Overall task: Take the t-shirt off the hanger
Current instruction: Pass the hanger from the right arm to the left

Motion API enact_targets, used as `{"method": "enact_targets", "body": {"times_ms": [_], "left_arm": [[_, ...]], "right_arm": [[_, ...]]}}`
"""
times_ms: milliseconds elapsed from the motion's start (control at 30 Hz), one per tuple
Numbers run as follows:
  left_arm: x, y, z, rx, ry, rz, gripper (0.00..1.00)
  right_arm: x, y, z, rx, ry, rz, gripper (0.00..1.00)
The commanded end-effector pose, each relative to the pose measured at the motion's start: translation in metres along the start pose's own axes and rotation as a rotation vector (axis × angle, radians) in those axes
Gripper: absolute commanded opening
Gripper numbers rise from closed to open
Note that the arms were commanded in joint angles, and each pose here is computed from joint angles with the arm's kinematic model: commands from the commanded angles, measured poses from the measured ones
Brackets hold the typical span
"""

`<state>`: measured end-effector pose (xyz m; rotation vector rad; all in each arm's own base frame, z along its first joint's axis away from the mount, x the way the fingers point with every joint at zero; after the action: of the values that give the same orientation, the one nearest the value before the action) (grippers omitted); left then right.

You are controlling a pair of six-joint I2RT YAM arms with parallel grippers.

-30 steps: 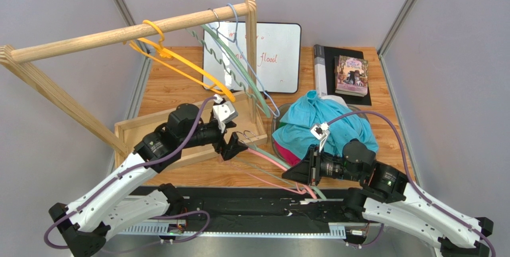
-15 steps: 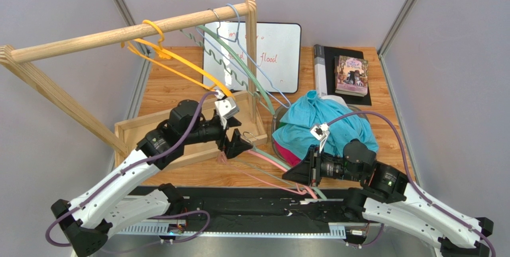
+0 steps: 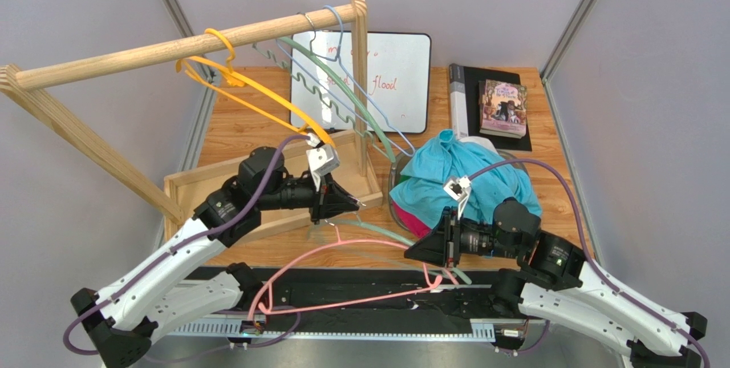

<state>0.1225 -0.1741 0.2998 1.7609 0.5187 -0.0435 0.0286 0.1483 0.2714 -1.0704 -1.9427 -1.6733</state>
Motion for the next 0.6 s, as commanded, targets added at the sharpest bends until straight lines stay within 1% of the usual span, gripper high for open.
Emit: {"method": "enact_targets", "body": {"times_ms": [0, 67, 167, 200, 233, 267, 300, 333, 367, 400, 433, 467, 500, 533, 567], "left_arm": [[-0.001, 0.015, -0.011, -0.104, 0.102, -0.018, 0.0], [-0.002, 0.01, -0.016, -0.094, 0.128, -0.028, 0.0], [-0.003, 0.007, -0.026, -0.114, 0.175, -0.028, 0.0], [-0.002, 0.006, -0.028, -0.124, 0.192, -0.024, 0.0], [-0.002, 0.008, -0.032, -0.145, 0.228, -0.022, 0.0], [-0.001, 0.007, -0.033, -0.146, 0.246, -0.024, 0.0], [-0.002, 0.011, -0.036, -0.157, 0.263, -0.025, 0.0], [0.002, 0.012, -0.038, -0.166, 0.325, -0.036, 0.0], [0.004, 0.013, -0.039, -0.169, 0.36, -0.045, 0.0], [0.004, 0.017, -0.04, -0.183, 0.394, -0.061, 0.0], [0.01, 0.018, -0.042, -0.191, 0.471, -0.072, 0.0], [0.013, 0.019, -0.042, -0.195, 0.506, -0.079, 0.0], [0.016, 0.022, -0.042, -0.206, 0.547, -0.096, 0.0], [0.021, 0.023, -0.043, -0.227, 0.62, -0.104, 0.0], [0.024, 0.025, -0.043, -0.236, 0.653, -0.109, 0.0]], "right_arm": [[0.026, 0.022, -0.006, -0.097, 0.14, -0.083, 0.0], [0.023, 0.023, -0.006, -0.104, 0.105, -0.085, 0.0], [0.017, 0.024, -0.004, -0.106, 0.027, -0.087, 0.0], [0.013, 0.025, -0.001, -0.111, -0.014, -0.085, 0.01], [0.012, 0.026, 0.0, -0.115, -0.037, -0.084, 0.05], [0.01, 0.028, 0.0, -0.111, -0.068, -0.086, 0.11], [0.007, 0.031, 0.001, -0.136, -0.121, -0.086, 0.26], [0.004, 0.032, 0.003, -0.141, -0.16, -0.084, 0.35], [0.002, 0.039, 0.001, -0.184, -0.236, -0.085, 0.43], [-0.001, 0.043, 0.0, -0.21, -0.29, -0.087, 0.54], [-0.003, 0.046, -0.001, -0.228, -0.34, -0.09, 0.59], [-0.01, 0.049, -0.005, -0.261, -0.448, -0.093, 0.61], [-0.007, 0.057, -0.011, -0.297, -0.485, -0.099, 0.68], [-0.009, 0.059, -0.015, -0.314, -0.53, -0.103, 0.7], [-0.013, 0.06, -0.019, -0.334, -0.593, -0.108, 0.71]]}}
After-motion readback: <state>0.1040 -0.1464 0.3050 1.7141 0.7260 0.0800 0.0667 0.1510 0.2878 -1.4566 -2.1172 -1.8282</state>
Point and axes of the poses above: each gripper's point midway between its finger pads, its own z axis out along the fingers, its own x axis along the line the jaws close on, y = z × x, the point moved 10 cm from there along -z, back along the fingers, and after that the axes turned 4 degrees about -z, right-handed, at the moved point
